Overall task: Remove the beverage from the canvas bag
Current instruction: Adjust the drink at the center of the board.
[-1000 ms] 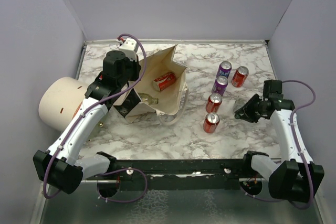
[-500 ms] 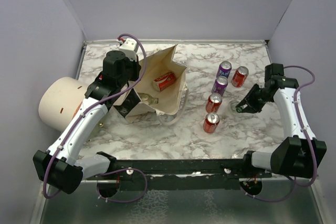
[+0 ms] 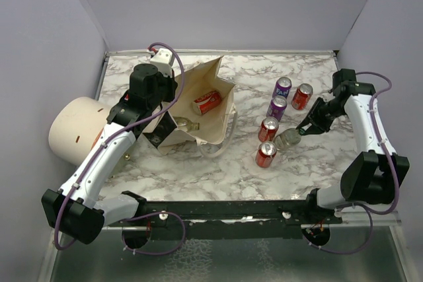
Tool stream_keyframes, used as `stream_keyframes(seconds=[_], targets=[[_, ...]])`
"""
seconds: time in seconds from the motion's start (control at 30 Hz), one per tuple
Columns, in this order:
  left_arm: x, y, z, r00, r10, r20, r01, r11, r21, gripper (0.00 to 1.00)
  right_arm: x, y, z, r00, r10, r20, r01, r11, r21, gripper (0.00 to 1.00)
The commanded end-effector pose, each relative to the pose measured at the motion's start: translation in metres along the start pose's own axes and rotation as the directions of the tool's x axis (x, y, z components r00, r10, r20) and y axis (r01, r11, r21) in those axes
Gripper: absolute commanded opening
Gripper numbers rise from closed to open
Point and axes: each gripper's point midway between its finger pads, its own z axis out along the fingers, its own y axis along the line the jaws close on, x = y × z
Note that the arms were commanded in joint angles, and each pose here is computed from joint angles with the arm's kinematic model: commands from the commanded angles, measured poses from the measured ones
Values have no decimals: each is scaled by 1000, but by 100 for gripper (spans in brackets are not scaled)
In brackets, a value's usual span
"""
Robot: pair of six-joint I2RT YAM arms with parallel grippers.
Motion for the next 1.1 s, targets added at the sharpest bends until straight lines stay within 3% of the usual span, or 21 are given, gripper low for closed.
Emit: stream_keyframes(seconds=[0.0,0.37,0.67,0.83,0.93,1.07], targets=[[-14,-2,-6,999,-1,45,0,1000,15,0,-11,20,-12,998,-53,31,56,995,-78,2],[-23,-3,-3,998,-10,66,8,1000,23,0,-18,33,-14,988,-145,53,147,988,-37,8],[-31,-5,-8,997,-4,82,2,1000,31,0,-12,33,-1,970,-240,39,235,966,104,15],[-37,-6,-9,996,-3,92,0,999,33,0,-12,40,2,958,-284,37,278,953,123,30],[-41,-7,-11,995,-5,101,1,999,36,0,-9,46,5,953,-302,26,299,950,86,43],[-46,-6,-15,994,-5,113,2,999,32,0,-8,52,8,942,-335,20,334,942,43,53]])
